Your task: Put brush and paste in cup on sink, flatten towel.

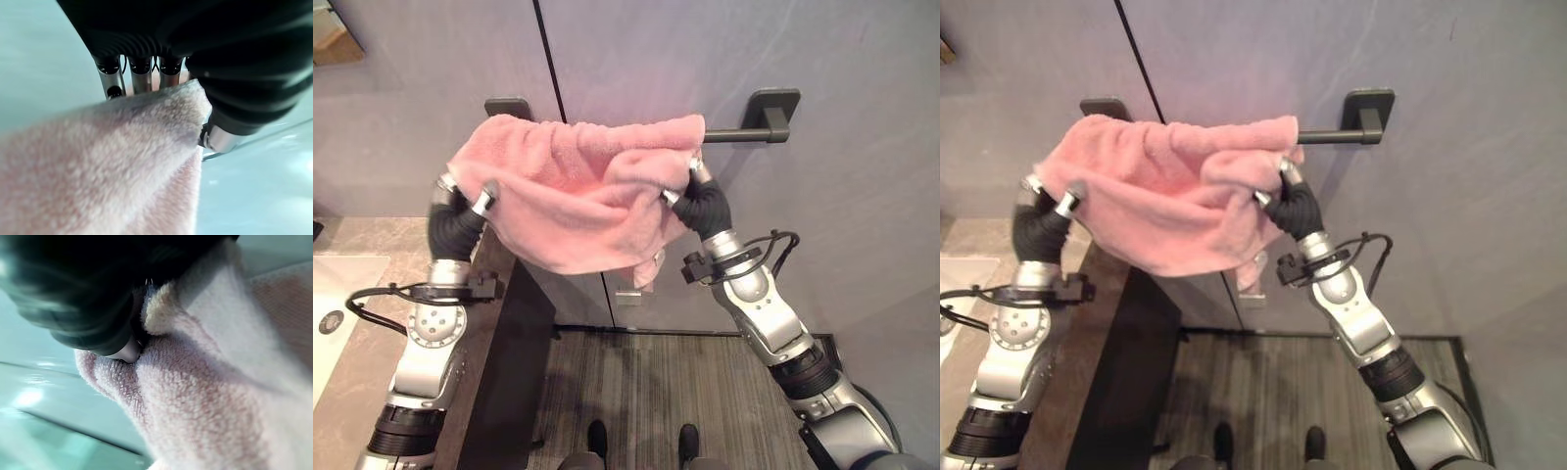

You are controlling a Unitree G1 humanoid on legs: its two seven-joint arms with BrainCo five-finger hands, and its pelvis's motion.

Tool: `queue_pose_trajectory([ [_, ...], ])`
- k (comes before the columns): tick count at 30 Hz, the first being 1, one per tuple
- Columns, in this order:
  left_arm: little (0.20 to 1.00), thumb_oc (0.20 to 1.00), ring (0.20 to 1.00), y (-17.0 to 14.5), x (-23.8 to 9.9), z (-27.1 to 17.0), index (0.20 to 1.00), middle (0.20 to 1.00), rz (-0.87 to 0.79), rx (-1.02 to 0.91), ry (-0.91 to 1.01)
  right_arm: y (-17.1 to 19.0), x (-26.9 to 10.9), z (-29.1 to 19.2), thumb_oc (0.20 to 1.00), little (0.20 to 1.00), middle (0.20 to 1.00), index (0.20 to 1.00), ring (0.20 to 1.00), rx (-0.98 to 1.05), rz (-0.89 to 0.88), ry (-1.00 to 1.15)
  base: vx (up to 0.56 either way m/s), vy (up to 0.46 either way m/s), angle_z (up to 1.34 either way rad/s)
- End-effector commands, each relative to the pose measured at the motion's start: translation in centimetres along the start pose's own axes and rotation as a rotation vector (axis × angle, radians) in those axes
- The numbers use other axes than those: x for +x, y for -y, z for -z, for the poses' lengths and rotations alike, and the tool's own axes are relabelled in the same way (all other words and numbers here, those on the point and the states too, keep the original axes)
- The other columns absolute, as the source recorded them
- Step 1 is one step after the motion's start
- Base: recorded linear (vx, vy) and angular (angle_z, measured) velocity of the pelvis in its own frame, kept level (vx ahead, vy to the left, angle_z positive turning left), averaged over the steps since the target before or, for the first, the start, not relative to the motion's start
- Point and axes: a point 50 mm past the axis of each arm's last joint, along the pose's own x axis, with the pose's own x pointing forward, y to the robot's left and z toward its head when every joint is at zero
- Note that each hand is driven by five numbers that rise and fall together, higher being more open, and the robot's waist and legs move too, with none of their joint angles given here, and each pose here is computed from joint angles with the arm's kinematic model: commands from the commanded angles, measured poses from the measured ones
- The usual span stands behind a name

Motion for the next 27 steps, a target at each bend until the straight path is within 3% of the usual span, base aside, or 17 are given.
queue_pose_trajectory([
  [1,0.2,0.2,0.2,0.1,1.0,-2.5,0.2,0.2,0.012,0.017,0.167,-0.2,1.2,-4.6,0.2,0.2,0.2,0.2,0.2,0.056,0.037,0.272,0.0,0.0,0.0],
  [9,0.222,0.222,0.222,0.5,-1.1,0.1,0.222,0.222,0.07,0.017,0.005,0.6,-1.4,-1.7,0.2,0.2,0.2,0.2,0.2,0.006,0.056,0.122,0.0,0.0,0.0],
  [12,0.241,0.241,0.241,0.6,-4.3,4.7,0.241,0.241,0.098,0.01,-0.266,0.4,-4.2,2.5,0.2,0.2,0.2,0.2,0.2,0.02,0.043,-0.111,0.0,0.0,0.0],
  [15,0.2,0.2,0.2,0.3,-7.1,8.4,0.2,0.2,0.055,0.015,-0.476,-0.1,-6.1,5.8,0.2,0.2,0.2,0.2,0.2,0.036,0.033,-0.293,0.0,-0.001,-0.02],
  [19,0.2,0.2,0.2,-0.2,-9.6,11.6,0.2,0.2,0.034,0.069,-0.669,-0.4,-7.6,8.5,0.2,0.2,0.2,0.2,0.2,0.01,0.032,-0.447,-0.01,-0.002,-0.03],
  [27,0.2,0.2,0.2,-0.7,-6.2,8.5,0.2,0.2,0.016,0.071,-0.473,0.1,-3.8,4.8,0.2,0.2,0.2,0.2,0.2,-0.003,0.046,-0.23,0.0,0.0,0.0],
])
